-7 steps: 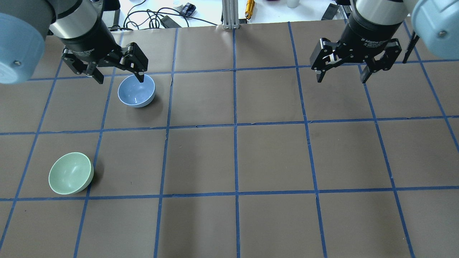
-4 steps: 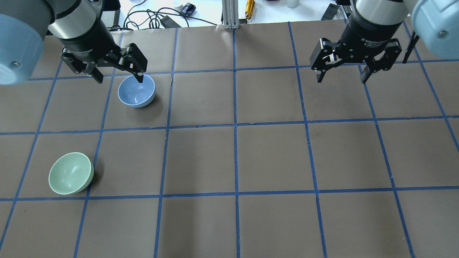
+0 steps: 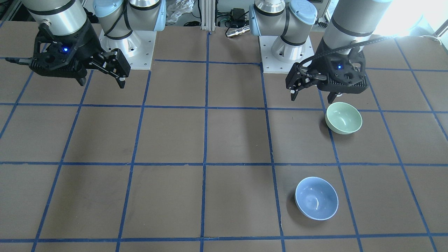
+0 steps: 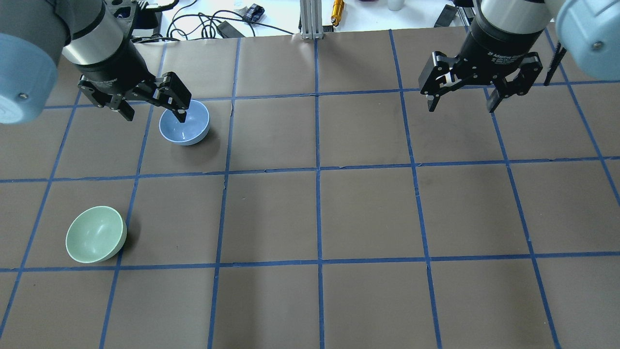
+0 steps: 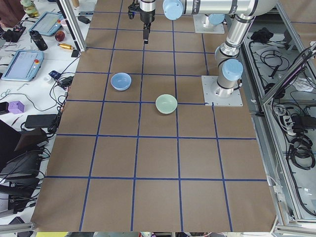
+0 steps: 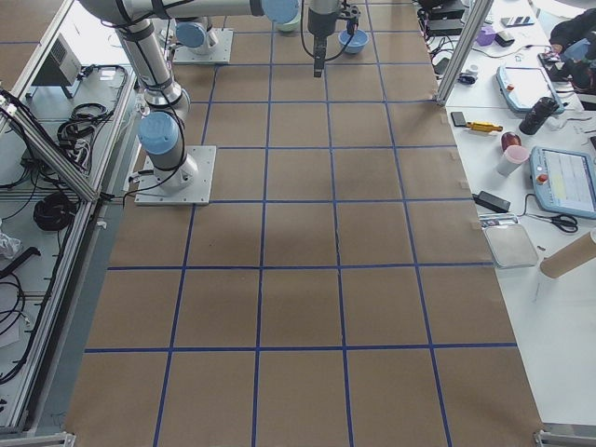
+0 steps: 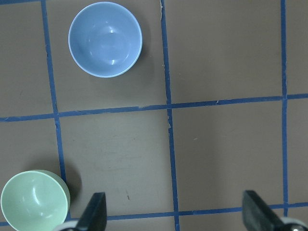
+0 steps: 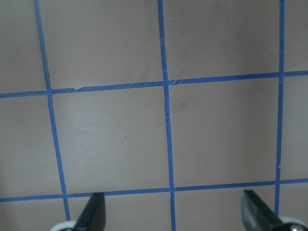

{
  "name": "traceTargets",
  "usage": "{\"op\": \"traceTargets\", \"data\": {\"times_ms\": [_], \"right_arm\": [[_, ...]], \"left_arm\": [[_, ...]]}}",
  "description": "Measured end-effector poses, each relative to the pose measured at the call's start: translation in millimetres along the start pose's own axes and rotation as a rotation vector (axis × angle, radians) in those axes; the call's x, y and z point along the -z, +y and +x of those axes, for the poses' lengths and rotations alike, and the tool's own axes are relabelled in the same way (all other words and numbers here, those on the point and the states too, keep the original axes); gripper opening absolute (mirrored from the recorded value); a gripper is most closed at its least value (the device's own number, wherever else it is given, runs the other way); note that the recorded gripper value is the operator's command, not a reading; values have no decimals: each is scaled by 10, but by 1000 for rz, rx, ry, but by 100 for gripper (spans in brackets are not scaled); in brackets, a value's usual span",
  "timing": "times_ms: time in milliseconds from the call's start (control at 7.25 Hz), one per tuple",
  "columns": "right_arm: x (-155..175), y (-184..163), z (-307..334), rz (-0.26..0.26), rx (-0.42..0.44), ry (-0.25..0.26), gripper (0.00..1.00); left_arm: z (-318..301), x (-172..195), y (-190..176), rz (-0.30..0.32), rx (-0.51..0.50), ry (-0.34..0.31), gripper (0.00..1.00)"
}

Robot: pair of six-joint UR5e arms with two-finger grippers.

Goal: Stack green bowl on blue bowl
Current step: 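Move the left gripper toward the pale green bowl nearer the robot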

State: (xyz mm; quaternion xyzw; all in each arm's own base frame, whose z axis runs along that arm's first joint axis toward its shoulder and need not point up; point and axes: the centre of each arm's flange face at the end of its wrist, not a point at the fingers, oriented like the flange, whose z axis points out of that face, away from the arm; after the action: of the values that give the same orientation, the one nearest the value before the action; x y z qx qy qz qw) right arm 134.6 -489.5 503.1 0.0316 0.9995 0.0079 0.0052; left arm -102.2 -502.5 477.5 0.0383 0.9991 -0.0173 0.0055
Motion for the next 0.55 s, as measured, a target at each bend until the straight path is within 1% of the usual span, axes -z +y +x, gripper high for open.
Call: {"op": "traceTargets", "data": {"times_ms": [276, 552], "right_arm": [[0, 0, 0, 0, 0, 0, 100], [0, 0, 0, 0, 1, 0, 100]], "left_arm": [[-503, -276, -2, -33, 25, 10, 100], [-1065, -702, 102, -46, -2, 13, 100]]}}
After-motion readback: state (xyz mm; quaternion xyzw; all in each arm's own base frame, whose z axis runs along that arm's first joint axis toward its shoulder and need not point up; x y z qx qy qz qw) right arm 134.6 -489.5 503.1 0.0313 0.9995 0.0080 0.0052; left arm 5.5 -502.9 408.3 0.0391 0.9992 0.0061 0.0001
